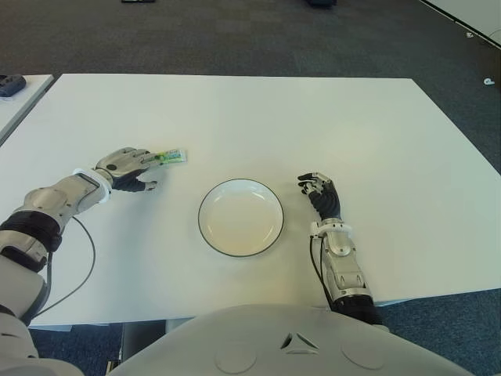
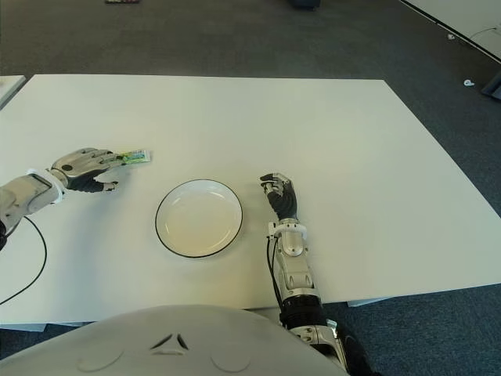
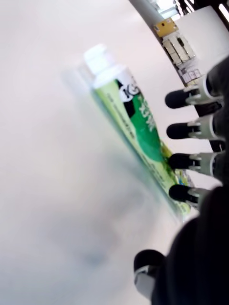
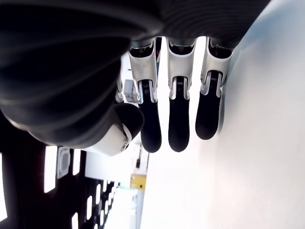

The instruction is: Put the toothpaste on the table into the plate.

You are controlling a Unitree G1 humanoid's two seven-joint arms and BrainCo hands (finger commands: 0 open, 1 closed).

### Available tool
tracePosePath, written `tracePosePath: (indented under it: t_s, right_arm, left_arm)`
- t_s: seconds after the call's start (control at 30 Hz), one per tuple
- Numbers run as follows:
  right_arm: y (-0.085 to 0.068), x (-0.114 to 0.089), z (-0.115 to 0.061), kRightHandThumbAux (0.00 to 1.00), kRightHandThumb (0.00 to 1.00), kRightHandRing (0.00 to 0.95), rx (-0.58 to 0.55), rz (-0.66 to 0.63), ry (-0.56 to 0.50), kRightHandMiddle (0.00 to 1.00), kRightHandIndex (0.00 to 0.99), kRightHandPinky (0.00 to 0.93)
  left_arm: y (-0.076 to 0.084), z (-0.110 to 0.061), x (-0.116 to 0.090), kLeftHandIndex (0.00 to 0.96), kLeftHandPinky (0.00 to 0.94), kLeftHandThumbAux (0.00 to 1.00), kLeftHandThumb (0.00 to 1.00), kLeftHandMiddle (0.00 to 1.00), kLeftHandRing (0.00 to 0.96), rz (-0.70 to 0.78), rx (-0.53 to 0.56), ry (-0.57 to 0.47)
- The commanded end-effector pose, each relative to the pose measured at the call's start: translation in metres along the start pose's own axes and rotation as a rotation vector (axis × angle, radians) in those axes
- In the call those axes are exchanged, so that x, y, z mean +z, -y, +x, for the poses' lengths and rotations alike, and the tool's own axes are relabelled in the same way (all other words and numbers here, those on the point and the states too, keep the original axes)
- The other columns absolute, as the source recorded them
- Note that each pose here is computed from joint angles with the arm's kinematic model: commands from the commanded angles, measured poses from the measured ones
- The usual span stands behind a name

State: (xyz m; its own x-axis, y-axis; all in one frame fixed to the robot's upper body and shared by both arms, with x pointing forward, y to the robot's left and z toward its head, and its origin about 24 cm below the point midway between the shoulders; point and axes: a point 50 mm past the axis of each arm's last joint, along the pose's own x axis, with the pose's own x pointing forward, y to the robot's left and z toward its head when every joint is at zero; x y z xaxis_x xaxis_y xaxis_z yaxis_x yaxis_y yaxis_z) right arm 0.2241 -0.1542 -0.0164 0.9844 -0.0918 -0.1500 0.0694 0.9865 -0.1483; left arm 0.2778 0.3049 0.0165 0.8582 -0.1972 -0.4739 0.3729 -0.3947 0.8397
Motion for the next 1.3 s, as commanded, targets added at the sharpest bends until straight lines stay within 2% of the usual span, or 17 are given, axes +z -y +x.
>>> tracePosePath:
  t_s: [0.03, 0.53, 1.3]
  right_arm:
    - [0.001, -0.004, -0.002, 0.732, 0.708, 0.387, 0.005, 0.013, -0.022, 0.401, 0.418, 0.406]
    - [0.002, -0.003, -0.003, 0.733, 0.71, 0.386, -0.004, 0.006, -0.026, 0.403, 0.418, 0.405]
    - [0.001, -0.003, -0.003, 0.732, 0.71, 0.392, 0.005, 0.006, -0.022, 0.403, 0.418, 0.415]
  left_arm:
    - [-0.001, 0.003, -0.012, 0.0, 0.0, 0.181, 0.497, 0.0, 0.0, -0.045, 0.003, -0.087]
    - [-0.006, 0.005, -0.029, 0.0, 0.0, 0.16, 0.478, 0.0, 0.0, -0.134, 0.107, -0.271]
    - [-0.008, 0.006, -0.035, 0.0, 0.0, 0.139, 0.517, 0.0, 0.0, -0.263, 0.197, -0.366]
